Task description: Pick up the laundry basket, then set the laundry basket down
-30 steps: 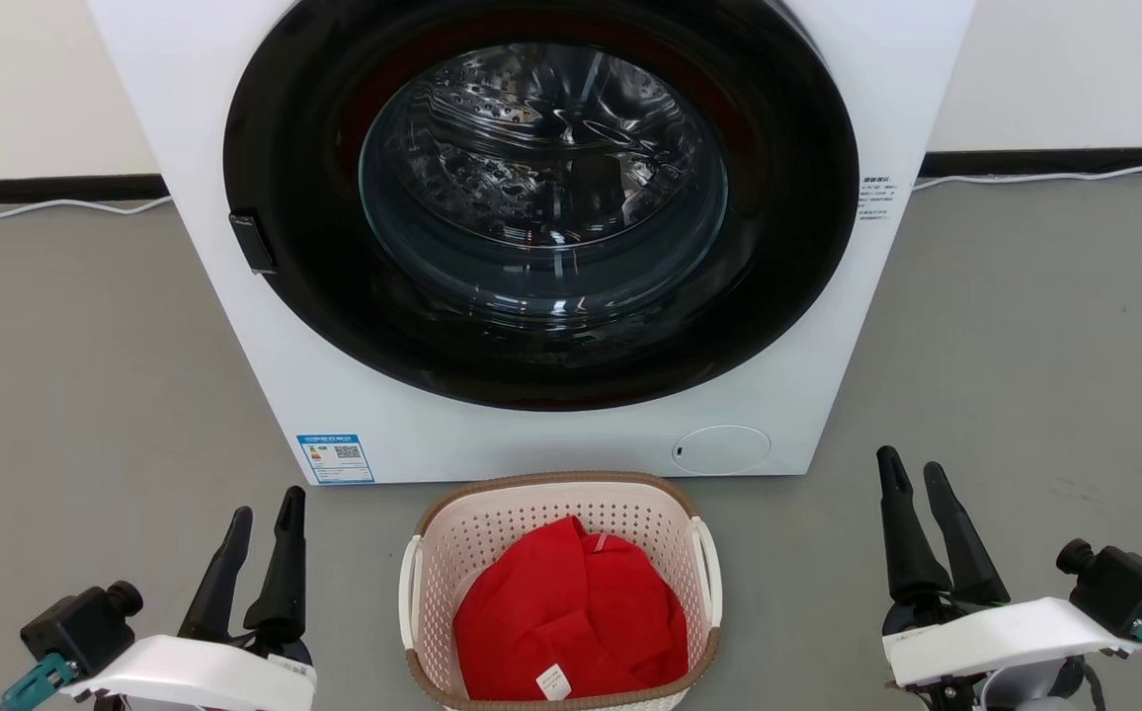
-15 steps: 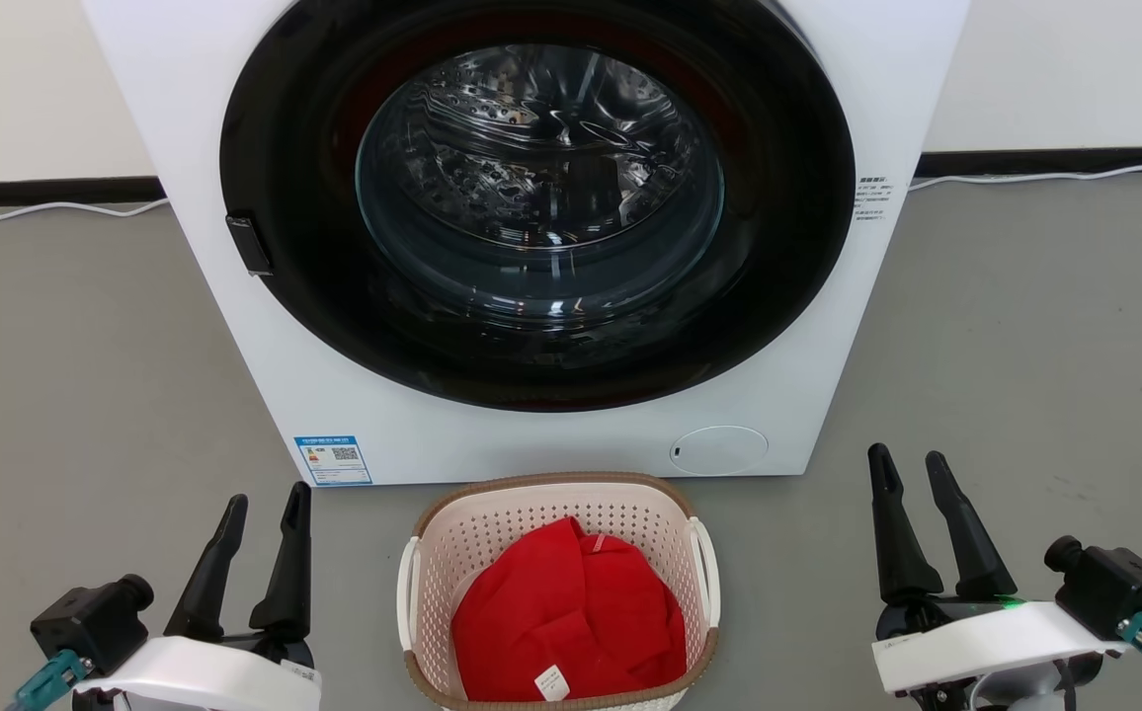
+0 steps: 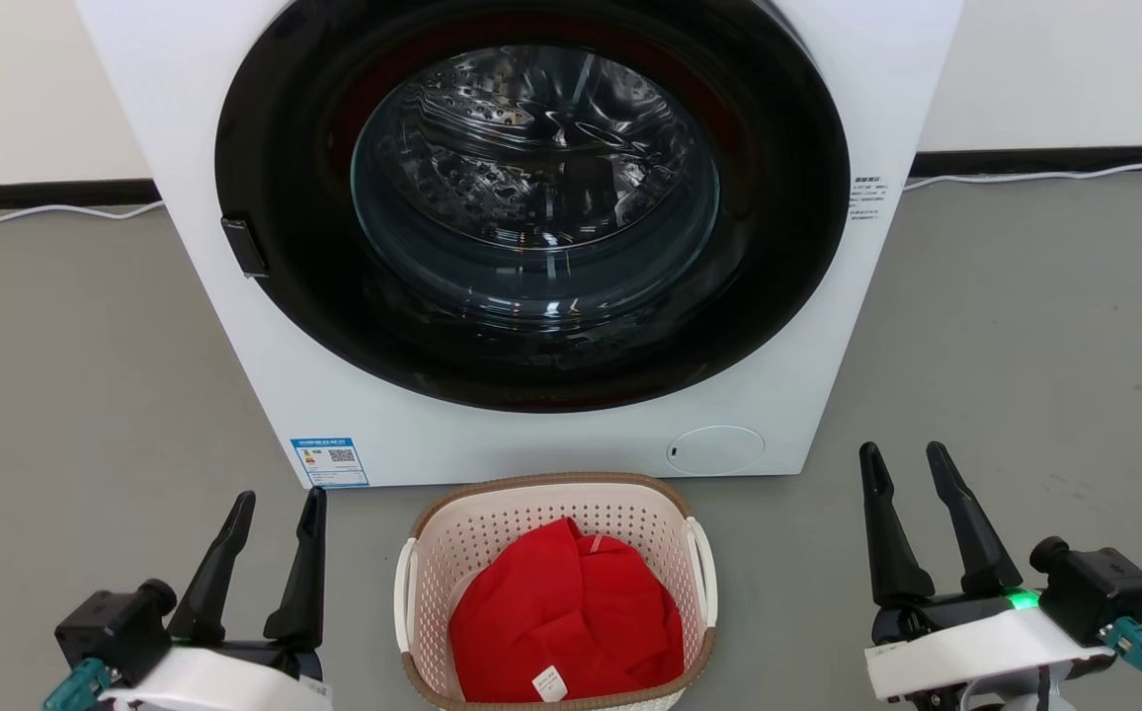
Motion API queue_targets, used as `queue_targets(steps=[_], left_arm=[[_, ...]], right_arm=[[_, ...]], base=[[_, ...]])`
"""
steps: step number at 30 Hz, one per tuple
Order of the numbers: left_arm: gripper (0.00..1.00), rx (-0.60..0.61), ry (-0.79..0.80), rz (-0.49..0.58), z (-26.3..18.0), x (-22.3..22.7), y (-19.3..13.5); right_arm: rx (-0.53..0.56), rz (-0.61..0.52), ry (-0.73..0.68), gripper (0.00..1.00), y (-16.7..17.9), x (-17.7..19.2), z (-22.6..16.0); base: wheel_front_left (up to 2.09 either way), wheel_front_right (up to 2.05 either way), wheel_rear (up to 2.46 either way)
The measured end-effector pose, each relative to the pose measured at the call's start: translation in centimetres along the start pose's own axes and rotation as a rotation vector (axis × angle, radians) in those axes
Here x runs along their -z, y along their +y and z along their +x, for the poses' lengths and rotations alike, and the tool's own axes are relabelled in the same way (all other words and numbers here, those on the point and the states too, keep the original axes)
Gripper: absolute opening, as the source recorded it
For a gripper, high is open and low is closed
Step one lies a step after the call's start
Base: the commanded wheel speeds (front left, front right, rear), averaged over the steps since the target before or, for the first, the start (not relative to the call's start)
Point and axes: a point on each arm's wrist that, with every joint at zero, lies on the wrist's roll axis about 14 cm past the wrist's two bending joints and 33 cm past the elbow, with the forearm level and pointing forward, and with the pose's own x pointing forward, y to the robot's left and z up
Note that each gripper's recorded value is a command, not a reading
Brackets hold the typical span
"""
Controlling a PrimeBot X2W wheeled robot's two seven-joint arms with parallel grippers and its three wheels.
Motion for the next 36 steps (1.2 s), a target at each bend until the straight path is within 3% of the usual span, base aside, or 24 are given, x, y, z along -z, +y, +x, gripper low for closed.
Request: queue_targets(steps=[11, 36], left_arm=[[1.00, 0.046, -0.023, 0.123, -0.04, -0.56, -0.61], [1.00, 0.047, -0.025, 0.124, -0.04, -0.53, -0.66]], right_arm=[[-0.029, -0.130, -0.041, 1.00, 0.38, -0.91, -0.02], [-0.025, -0.134, -0.039, 1.00, 0.21, -0.89, -0.07]], base=[[0.00, 0.00, 0.00], [0.00, 0.00, 0.00]])
